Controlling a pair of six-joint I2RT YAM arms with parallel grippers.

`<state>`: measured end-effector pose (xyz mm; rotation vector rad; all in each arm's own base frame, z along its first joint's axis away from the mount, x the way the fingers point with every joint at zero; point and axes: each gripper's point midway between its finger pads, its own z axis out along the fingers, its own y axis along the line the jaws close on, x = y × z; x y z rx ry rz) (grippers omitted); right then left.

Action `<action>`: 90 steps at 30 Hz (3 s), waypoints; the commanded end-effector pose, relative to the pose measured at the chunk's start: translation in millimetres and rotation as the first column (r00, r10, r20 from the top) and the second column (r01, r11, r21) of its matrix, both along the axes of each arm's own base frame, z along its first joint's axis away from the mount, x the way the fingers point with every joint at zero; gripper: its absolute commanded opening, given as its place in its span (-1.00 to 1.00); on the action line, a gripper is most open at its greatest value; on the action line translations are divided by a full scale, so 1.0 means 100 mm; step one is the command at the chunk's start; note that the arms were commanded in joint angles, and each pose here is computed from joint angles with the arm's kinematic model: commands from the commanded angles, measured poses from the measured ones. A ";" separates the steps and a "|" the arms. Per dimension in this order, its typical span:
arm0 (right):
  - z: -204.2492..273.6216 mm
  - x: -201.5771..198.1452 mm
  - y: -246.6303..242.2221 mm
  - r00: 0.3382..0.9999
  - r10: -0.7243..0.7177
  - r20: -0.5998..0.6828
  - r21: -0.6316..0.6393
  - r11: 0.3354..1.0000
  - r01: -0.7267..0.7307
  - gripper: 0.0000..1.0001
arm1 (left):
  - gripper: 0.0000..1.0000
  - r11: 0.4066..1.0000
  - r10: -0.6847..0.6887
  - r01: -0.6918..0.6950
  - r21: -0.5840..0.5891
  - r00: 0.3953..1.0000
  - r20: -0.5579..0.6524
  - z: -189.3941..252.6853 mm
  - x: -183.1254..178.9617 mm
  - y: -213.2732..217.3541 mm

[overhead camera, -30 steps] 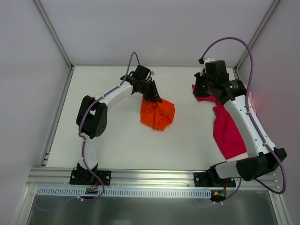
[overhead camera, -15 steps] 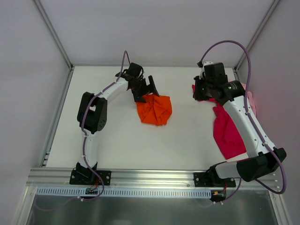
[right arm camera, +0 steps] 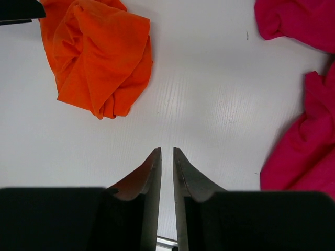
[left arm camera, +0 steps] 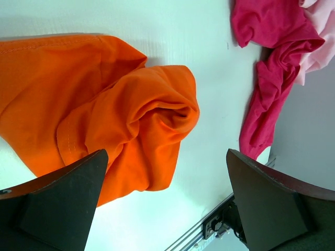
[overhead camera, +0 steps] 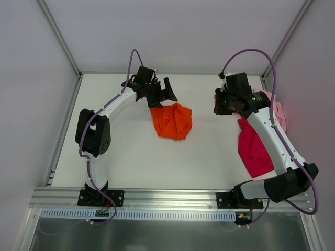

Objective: Fold and stack the t-shirts

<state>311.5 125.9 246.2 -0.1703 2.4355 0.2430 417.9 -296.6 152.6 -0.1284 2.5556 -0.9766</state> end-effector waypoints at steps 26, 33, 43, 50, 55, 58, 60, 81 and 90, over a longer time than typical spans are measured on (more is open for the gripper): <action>0.11 0.18 0.07 1.000 -0.008 -0.005 0.011 1.000 0.008 -0.67 | 0.91 0.984 -0.100 0.105 -0.146 0.994 0.041 -0.08 -0.12 -0.26; 0.10 0.15 0.07 1.000 -0.011 -0.003 0.016 1.000 0.011 -0.68 | 0.90 0.985 -0.142 0.147 -0.091 0.988 0.061 -0.21 -0.02 -0.27; 0.11 0.11 0.11 1.000 0.026 -0.005 0.031 0.999 -0.026 -0.69 | 0.90 0.982 -0.181 0.177 0.060 0.982 0.062 -0.57 0.17 -0.18; 0.05 0.11 0.08 1.000 0.023 -0.015 0.009 1.000 -0.023 -0.70 | 0.89 0.977 -0.209 0.207 0.058 0.977 0.029 -0.73 0.11 -0.20; -0.02 0.12 0.09 0.999 0.025 -0.031 0.008 1.000 -0.024 -0.71 | 0.64 0.975 -0.220 0.218 0.046 0.975 0.040 -0.71 0.10 -0.25; -0.07 0.12 0.10 0.999 0.028 -0.042 0.005 1.000 -0.027 -0.71 | 0.01 0.975 -0.220 0.218 0.042 0.975 0.039 -0.70 0.11 -0.26; -0.09 0.12 0.08 0.999 0.026 -0.046 -0.001 1.000 -0.026 -0.72 | -0.28 0.974 -0.225 0.224 0.035 0.974 0.037 -0.70 0.10 -0.27; -0.20 0.07 0.21 0.996 0.057 -0.066 0.064 0.997 -0.053 -0.73 | -1.00 0.997 -0.074 0.070 0.030 0.986 0.148 -0.09 -0.11 0.02; -0.27 0.05 0.25 0.992 0.076 -0.097 0.073 0.995 -0.069 -0.75 | -1.00 0.998 0.046 -0.052 0.031 0.982 0.184 0.06 -0.13 0.19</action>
